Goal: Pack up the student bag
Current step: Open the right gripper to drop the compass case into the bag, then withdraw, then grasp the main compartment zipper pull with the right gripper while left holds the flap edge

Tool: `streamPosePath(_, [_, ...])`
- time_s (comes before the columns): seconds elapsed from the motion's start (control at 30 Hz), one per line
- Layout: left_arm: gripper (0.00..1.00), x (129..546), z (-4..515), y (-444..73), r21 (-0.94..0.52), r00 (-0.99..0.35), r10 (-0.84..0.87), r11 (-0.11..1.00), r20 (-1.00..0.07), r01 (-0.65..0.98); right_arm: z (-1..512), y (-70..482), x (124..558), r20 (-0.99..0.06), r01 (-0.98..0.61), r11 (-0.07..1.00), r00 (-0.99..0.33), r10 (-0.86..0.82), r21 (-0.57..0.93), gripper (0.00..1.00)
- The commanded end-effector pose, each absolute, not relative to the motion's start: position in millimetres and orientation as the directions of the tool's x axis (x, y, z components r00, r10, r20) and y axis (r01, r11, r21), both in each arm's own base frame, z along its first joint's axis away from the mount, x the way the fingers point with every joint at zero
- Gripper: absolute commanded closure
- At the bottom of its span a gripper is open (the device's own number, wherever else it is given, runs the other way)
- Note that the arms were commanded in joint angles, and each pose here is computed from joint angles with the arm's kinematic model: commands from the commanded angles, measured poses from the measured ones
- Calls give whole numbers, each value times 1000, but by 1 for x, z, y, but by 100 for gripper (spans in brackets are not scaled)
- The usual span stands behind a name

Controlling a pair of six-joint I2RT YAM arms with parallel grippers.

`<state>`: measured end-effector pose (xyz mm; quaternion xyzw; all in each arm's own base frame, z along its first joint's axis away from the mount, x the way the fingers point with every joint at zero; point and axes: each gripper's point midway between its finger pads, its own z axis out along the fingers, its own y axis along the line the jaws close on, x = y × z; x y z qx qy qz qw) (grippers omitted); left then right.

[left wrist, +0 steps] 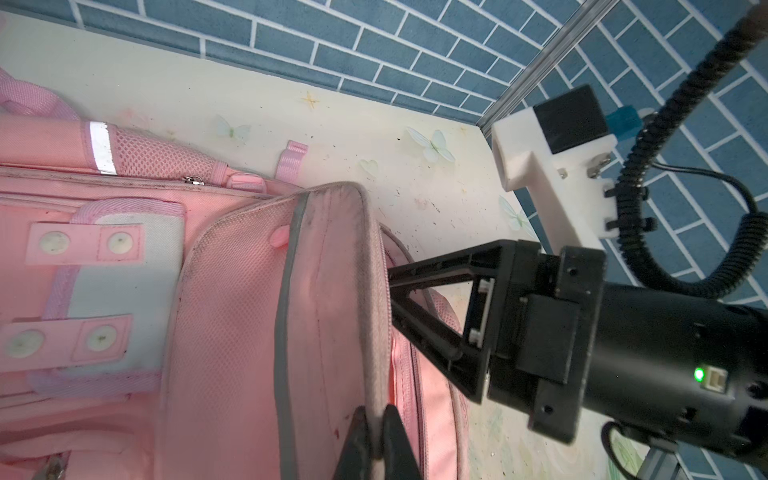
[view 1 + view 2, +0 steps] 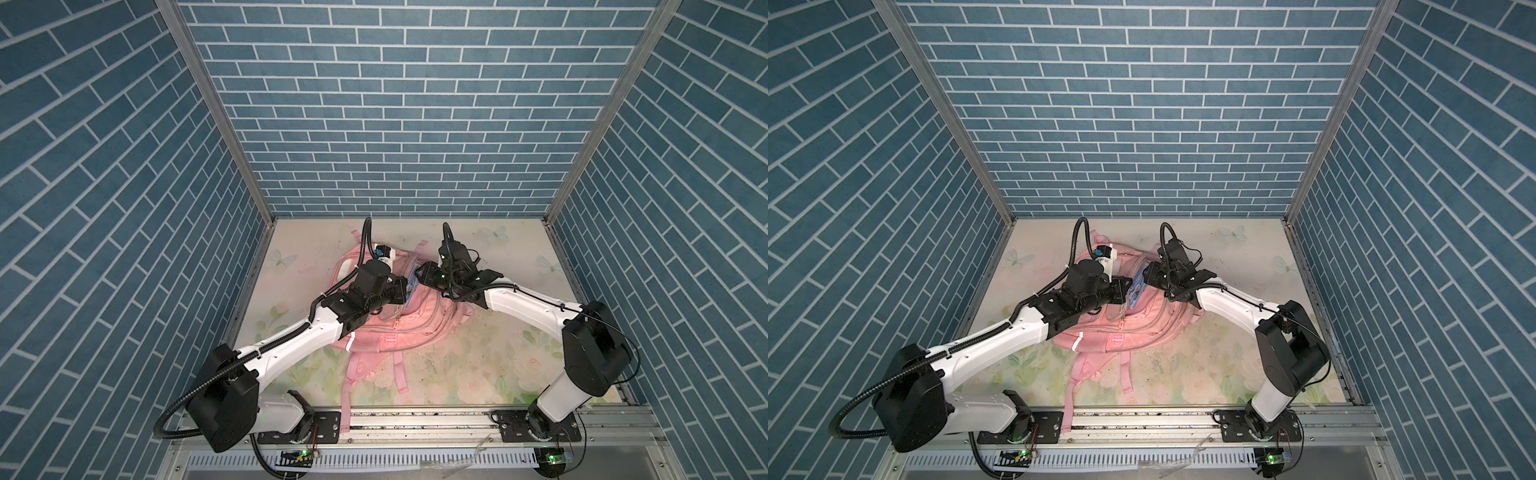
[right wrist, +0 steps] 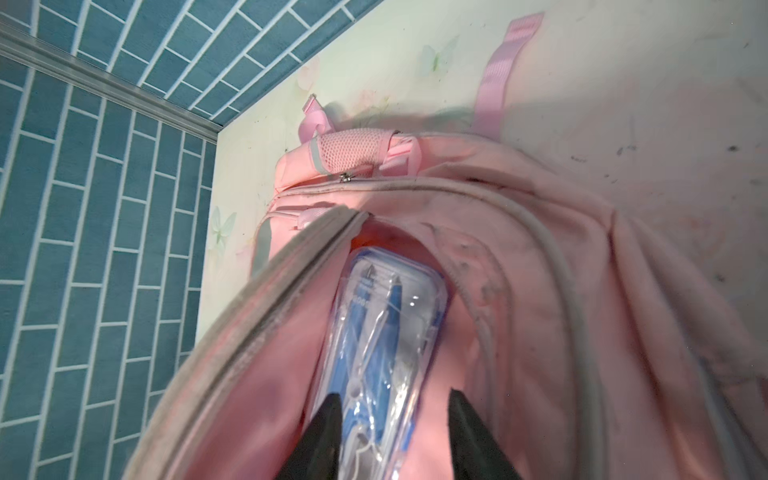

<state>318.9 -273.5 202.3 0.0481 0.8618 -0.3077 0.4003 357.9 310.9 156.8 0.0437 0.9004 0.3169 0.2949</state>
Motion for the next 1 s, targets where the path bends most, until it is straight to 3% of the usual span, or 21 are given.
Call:
streamPosePath(0.0, [100, 324, 235, -273, -512, -619, -213, 781, -756, 358, 173, 304, 379, -595, -168, 814, -765, 248, 556, 63])
streamPosePath(0.27, [100, 322, 229, -281, -526, -635, -204, 766, -745, 370, 155, 320, 407, -587, -219, 820, -792, 167, 528, 71])
streamPosePath(0.63, [100, 321, 228, -286, -536, -641, -200, 751, -741, 385, 131, 325, 386, -505, -249, 812, -861, 64, 528, 77])
streamPosePath(0.7, [100, 321, 227, -289, -525, -644, -179, 753, -744, 397, 141, 315, 387, -522, -242, 829, -850, 68, 504, 73])
streamPosePath(0.8, [100, 319, 223, -293, -484, -640, -115, 757, -759, 439, 175, 293, 392, -572, -230, 826, -810, 132, 515, 58])
streamPosePath(0.83, [95, 317, 222, -296, -457, -631, -73, 753, -772, 473, 186, 286, 393, -583, -229, 818, -798, 152, 527, 53])
streamPosePath(0.97, [58, 302, 220, -301, -274, -544, 179, 711, -820, 647, 208, 255, 388, -597, -206, 819, -778, 194, 535, 43])
